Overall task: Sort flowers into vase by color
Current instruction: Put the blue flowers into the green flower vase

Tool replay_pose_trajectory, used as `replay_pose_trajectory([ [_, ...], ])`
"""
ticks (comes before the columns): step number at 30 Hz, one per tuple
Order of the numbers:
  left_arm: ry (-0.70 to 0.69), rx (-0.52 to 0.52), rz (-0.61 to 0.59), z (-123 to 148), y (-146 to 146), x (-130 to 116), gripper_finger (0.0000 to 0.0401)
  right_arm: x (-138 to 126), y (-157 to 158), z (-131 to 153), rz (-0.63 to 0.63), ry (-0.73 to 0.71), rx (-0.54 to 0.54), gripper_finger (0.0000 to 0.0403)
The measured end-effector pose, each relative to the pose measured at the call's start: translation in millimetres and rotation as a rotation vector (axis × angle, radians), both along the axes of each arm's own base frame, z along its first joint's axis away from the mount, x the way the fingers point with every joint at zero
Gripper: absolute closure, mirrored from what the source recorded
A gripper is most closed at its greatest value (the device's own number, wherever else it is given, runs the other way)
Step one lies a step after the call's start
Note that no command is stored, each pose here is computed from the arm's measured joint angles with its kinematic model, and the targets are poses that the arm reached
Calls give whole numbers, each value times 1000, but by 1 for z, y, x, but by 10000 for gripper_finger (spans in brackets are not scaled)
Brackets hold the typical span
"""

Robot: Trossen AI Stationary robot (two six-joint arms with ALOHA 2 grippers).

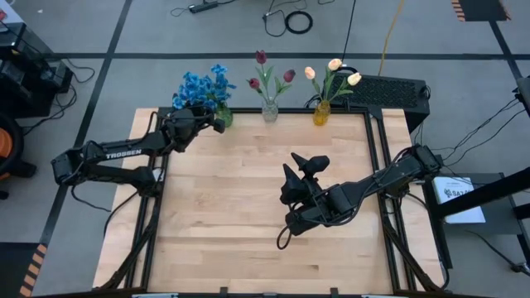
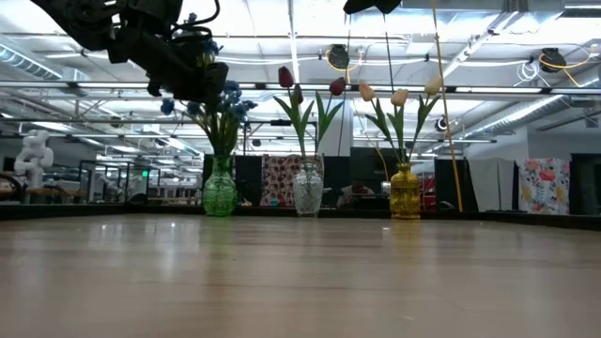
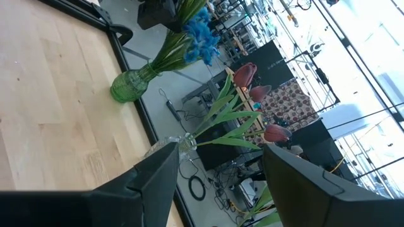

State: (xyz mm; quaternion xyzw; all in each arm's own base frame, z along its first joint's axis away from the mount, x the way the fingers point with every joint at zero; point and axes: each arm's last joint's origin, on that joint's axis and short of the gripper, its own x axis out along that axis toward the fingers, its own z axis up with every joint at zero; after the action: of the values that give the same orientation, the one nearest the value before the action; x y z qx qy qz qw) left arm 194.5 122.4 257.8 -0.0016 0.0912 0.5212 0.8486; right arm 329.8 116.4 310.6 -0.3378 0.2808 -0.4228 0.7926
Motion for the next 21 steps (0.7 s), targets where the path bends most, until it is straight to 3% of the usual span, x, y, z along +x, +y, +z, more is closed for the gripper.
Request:
replay_pose_trajectory([
  [8,43,-13,22,-2,0,-1,328,0,0,0,0,0,0,181],
  [15,33,-19,10,-1,0,0,358,0,0,0,0,0,0,181],
  [21,16,-29,11,-2,0,0,345,0,0,0,0,-2,1,181],
])
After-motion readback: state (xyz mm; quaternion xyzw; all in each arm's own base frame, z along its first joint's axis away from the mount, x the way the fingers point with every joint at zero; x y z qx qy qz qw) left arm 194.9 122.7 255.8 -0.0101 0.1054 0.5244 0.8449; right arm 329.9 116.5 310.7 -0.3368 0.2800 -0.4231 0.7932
